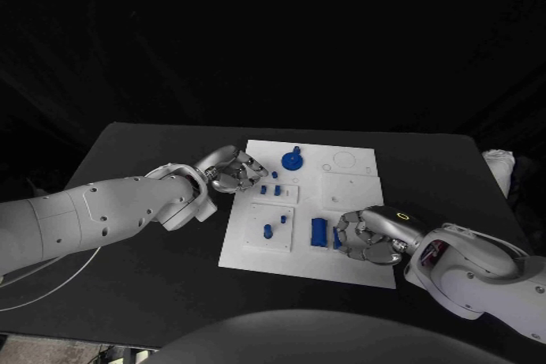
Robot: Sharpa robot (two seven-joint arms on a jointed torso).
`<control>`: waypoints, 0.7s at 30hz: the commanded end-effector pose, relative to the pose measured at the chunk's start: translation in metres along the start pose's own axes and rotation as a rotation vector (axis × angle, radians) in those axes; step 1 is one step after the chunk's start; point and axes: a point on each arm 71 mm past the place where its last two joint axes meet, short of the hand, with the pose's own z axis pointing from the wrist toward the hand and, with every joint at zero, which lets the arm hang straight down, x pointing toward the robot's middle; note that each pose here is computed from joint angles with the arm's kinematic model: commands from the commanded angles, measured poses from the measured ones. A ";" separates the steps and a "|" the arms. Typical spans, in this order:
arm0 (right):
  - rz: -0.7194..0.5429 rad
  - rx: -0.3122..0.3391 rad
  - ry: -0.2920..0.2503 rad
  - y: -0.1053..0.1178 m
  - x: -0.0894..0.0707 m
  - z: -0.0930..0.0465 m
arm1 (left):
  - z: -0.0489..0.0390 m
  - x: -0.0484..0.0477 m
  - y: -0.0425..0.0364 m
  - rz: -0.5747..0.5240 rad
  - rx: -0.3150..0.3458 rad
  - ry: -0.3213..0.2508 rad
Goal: Assemble the parts on the task board
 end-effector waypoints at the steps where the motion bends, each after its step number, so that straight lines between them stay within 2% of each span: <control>1: -0.023 -0.002 0.021 0.000 0.003 0.001 | 0.0007 0.0013 -0.0021 -0.008 0.013 0.003; 5: -0.026 0.009 0.032 -0.002 0.004 0.003 | 0.0007 0.0014 -0.0021 -0.008 0.013 0.004; 12: -0.023 0.018 0.015 -0.004 0.003 0.005 | 0.0004 0.0012 -0.0017 -0.008 0.011 0.004; 21: -0.013 0.039 0.024 -0.006 0.004 0.005 | 0.0005 0.0013 -0.0015 -0.008 0.009 0.006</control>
